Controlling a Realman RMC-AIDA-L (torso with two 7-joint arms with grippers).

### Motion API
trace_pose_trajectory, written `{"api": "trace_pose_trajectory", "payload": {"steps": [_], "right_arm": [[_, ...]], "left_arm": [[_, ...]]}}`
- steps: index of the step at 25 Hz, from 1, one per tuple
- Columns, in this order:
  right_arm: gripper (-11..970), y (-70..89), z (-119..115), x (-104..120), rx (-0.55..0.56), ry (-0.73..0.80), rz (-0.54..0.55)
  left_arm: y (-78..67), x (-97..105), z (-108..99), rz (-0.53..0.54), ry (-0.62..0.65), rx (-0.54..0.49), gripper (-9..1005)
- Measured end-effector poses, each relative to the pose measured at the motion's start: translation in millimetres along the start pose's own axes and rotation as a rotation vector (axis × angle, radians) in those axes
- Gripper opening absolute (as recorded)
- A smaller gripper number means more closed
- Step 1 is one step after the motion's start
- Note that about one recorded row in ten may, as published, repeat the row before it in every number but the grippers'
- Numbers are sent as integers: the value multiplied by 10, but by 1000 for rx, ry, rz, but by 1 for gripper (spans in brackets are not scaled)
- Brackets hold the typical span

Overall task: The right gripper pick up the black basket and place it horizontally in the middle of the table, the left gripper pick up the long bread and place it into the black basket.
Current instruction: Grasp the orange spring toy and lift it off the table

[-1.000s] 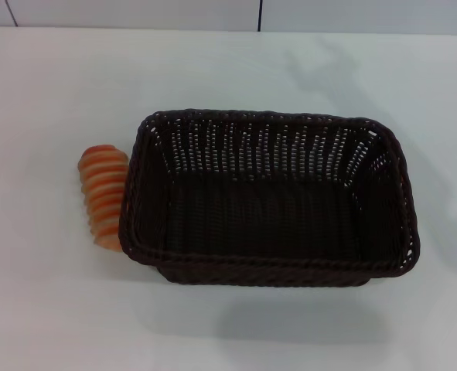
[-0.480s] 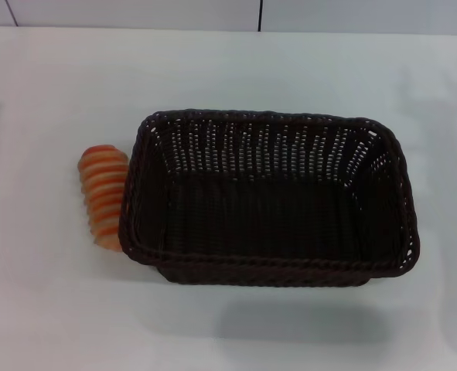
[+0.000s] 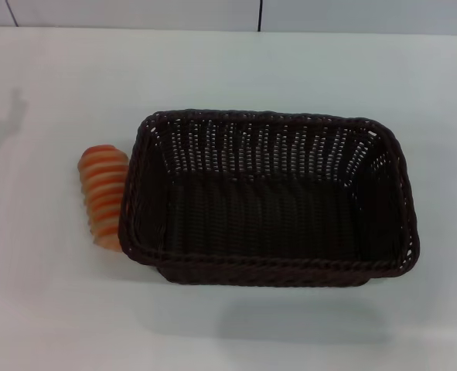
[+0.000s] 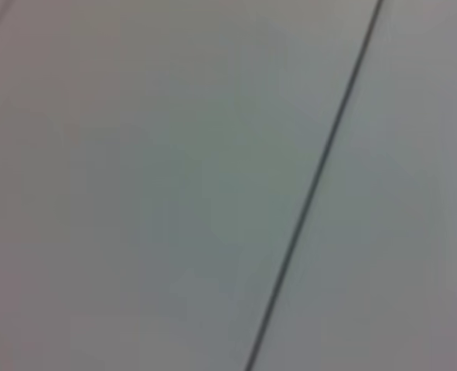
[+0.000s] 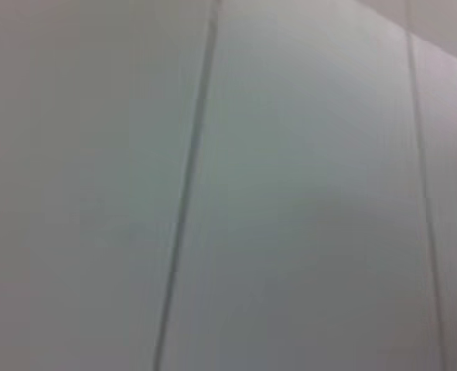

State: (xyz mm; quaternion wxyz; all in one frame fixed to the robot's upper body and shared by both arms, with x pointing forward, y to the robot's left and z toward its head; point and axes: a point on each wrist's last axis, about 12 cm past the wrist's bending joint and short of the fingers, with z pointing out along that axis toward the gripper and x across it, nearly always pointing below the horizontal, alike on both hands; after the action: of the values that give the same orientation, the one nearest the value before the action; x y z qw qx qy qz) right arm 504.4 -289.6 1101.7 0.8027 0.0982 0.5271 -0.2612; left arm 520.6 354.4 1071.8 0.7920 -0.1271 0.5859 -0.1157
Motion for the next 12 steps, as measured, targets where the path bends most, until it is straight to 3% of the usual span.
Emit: {"api": "trace_pose_trajectory", "payload": {"steps": [5,9,10,12], "right_arm": [[621,-69,13,173,-3,45,-45],[621,-95,68,273,-5,81,-27],[621,-104,89,294,-4,86,-23],[621,-111,129,329,-7,94,-20]], "left_arm": [[-125,-92,203,-19,165,-19,856],[-253,-267,383,-10,340,-72,856],[-349,-373,459,8,441,-102,856],[-396,-428,487,22,484,-115,856]]}}
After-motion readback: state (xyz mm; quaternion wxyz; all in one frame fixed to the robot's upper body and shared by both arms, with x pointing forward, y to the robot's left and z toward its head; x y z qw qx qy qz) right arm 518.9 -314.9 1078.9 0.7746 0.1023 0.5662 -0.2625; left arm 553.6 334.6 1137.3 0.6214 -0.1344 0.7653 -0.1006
